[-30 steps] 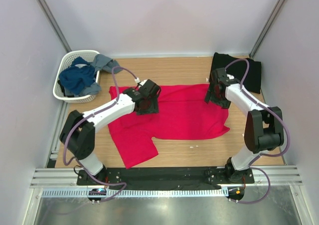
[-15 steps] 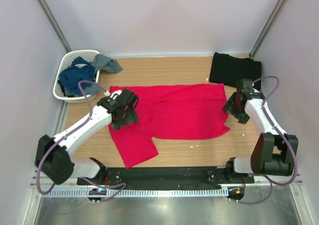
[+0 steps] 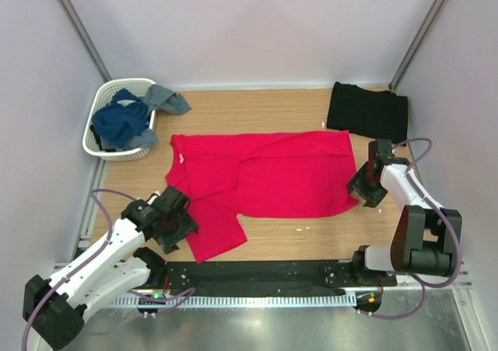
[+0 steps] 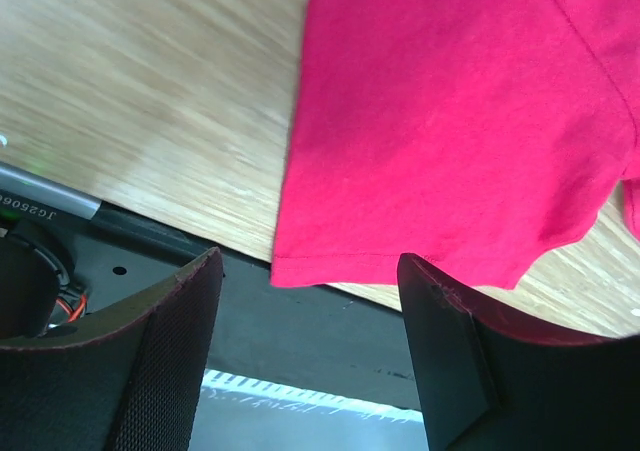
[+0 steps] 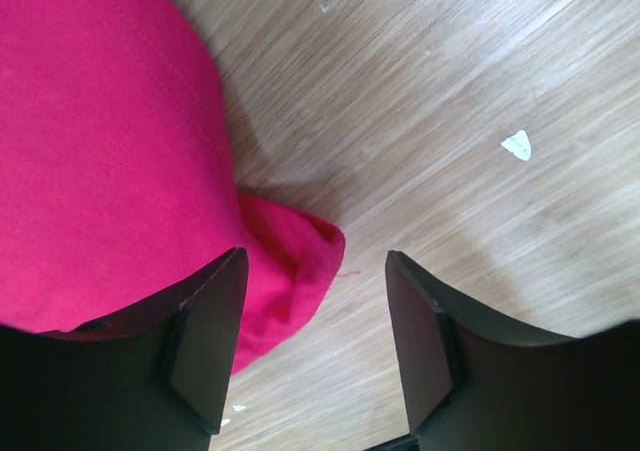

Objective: Fold and stack the t-shirts
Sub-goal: Fold the tshirt

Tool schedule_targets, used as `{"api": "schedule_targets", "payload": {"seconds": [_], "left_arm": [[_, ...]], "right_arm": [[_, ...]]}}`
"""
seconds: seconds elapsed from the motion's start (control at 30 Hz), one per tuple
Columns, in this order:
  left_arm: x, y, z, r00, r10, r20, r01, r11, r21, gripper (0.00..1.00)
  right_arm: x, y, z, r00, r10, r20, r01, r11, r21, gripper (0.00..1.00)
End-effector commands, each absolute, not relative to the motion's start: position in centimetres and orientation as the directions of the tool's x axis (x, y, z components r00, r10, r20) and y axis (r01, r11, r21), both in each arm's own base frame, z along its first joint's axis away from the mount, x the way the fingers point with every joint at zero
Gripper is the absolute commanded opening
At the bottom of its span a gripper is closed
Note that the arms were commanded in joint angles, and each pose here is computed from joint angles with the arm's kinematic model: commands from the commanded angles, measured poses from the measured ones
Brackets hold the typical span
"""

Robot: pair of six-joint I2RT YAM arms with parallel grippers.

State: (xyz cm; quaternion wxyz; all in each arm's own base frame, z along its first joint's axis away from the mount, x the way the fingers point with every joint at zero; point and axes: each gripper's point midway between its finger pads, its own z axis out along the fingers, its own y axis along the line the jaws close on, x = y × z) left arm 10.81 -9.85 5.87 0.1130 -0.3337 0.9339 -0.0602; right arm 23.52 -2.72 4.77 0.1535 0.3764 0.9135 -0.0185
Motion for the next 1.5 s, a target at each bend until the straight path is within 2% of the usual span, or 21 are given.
{"api": "schedule_targets", "payload": {"seconds": [0.0,0.23,0.3,0.33,0.37,0.43,0.47,0.7,0.87,1.0,1.1,1.23,1.4,1.47], "left_arm": [[10.6,-9.9,6.0,-0.672,-0.726,-0.148,-0.686,0.685,-0.245,0.71],[10.5,-9.6,6.4,-0.688,-0.708,-0.159,-0.676,0.705,-0.214,0.71],[10.4,-9.4,6.4,-0.702,-0.693,-0.165,-0.665,0.721,-0.194,0.71],[10.4,-9.4,6.4,-0.705,-0.69,-0.164,-0.664,0.724,-0.186,0.71],[10.2,-9.3,6.3,-0.709,-0.686,-0.164,-0.664,0.727,-0.175,0.71],[9.8,-8.8,6.2,-0.71,-0.684,-0.167,-0.667,0.729,-0.152,0.71],[9.6,-8.6,6.1,-0.707,-0.687,-0.168,-0.672,0.727,-0.14,0.71],[9.2,-7.9,5.8,-0.696,-0.696,-0.179,-0.688,0.717,-0.115,0.72],[9.0,-7.7,5.6,-0.719,-0.673,-0.173,-0.674,0.736,-0.066,0.74],[9.0,-7.9,5.1,-0.728,-0.666,-0.165,-0.666,0.743,-0.063,0.75],[8.6,-8.0,4.6,-0.725,-0.673,-0.144,-0.674,0.737,-0.054,0.74],[8.2,-8.5,4.2,-0.725,-0.68,-0.11,-0.677,0.733,-0.069,0.73],[7.2,-9.8,2.8,-0.73,-0.683,-0.025,-0.679,0.729,-0.089,0.68],[7.2,-10.1,2.4,-0.727,-0.687,-0.025,-0.682,0.725,-0.097,0.66]], "right_arm": [[24.3,-2.7,3.8,-0.643,0.705,-0.299,0.714,0.693,0.101,0.62],[23.0,-3.5,3.2,-0.611,0.722,-0.325,0.748,0.661,0.059,0.5],[22.4,-3.7,2.9,-0.603,0.726,-0.331,0.757,0.651,0.047,0.39],[22.3,-3.8,2.8,-0.602,0.726,-0.334,0.76,0.649,0.042,0.26],[22.0,-3.9,2.6,-0.602,0.725,-0.335,0.762,0.647,0.03,0.17],[21.7,-4.1,2.7,-0.594,0.73,-0.338,0.771,0.637,0.02,0.05],[21.4,-4.1,2.9,-0.591,0.733,-0.336,0.775,0.632,0.016,0.02],[19.8,-4.6,5.1,-0.526,0.773,-0.356,0.828,0.56,-0.007,0.01],[17.4,-3.4,4.5,-0.489,0.831,-0.266,0.867,0.497,-0.042,0.01],[17.2,-3.4,4.6,-0.468,0.838,-0.279,0.877,0.479,-0.033,0.01],[17.3,-4.2,4.7,-0.474,0.823,-0.314,0.875,0.481,-0.058,0.01],[17.8,-4.1,4.4,-0.496,0.815,-0.301,0.863,0.501,-0.068,0.01],[19.1,-4.5,4.4,-0.527,0.794,-0.303,0.844,0.531,-0.078,0.01],[19.6,-4.8,4.5,-0.542,0.78,-0.313,0.834,0.546,-0.082,0.01]]}}
